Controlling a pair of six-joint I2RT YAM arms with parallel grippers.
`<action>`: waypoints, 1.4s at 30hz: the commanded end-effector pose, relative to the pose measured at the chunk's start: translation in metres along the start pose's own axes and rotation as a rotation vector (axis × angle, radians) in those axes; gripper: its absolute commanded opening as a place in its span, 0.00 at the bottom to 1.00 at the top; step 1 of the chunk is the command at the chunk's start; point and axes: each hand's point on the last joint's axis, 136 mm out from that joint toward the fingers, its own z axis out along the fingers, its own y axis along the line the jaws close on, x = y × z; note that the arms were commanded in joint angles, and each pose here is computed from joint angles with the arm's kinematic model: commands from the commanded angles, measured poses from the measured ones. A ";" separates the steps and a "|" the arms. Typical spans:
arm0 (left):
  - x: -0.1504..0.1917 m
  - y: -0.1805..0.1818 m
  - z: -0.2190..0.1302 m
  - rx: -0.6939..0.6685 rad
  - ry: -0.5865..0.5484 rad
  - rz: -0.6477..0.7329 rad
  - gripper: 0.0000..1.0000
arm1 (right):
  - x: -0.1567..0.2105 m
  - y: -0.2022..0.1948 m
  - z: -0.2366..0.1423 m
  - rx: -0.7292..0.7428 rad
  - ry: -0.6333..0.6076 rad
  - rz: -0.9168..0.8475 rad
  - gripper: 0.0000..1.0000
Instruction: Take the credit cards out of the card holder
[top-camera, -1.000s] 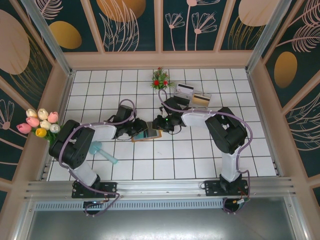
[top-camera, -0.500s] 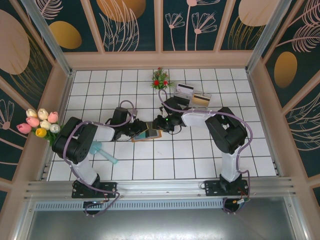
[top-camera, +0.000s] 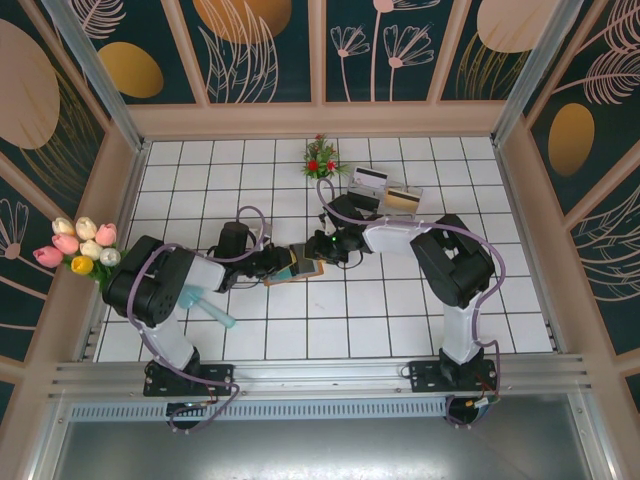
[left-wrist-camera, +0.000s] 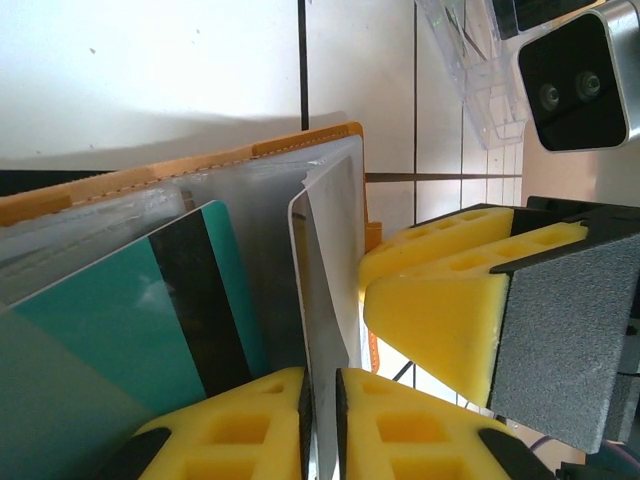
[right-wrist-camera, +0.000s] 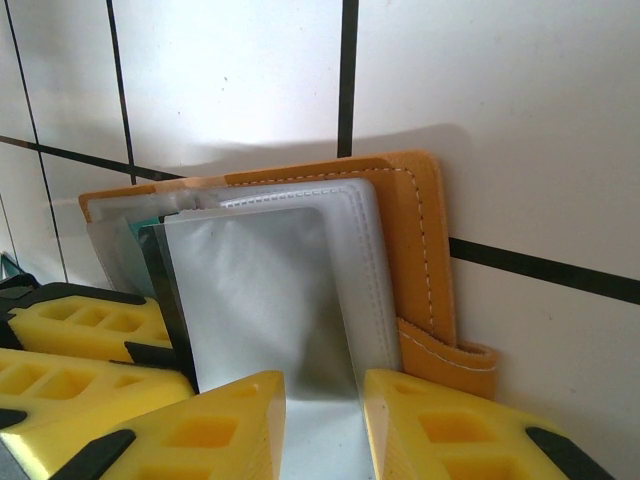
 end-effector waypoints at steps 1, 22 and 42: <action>0.001 0.003 0.005 0.003 0.025 0.005 0.19 | 0.027 -0.043 0.013 0.119 0.087 0.056 0.31; 0.000 0.005 -0.052 -0.299 -0.059 0.087 0.00 | 0.017 -0.030 0.002 0.068 0.058 0.049 0.32; -0.042 -0.190 -0.102 0.327 -0.302 0.111 0.00 | -0.027 0.108 -0.179 -0.792 -0.227 -0.107 0.67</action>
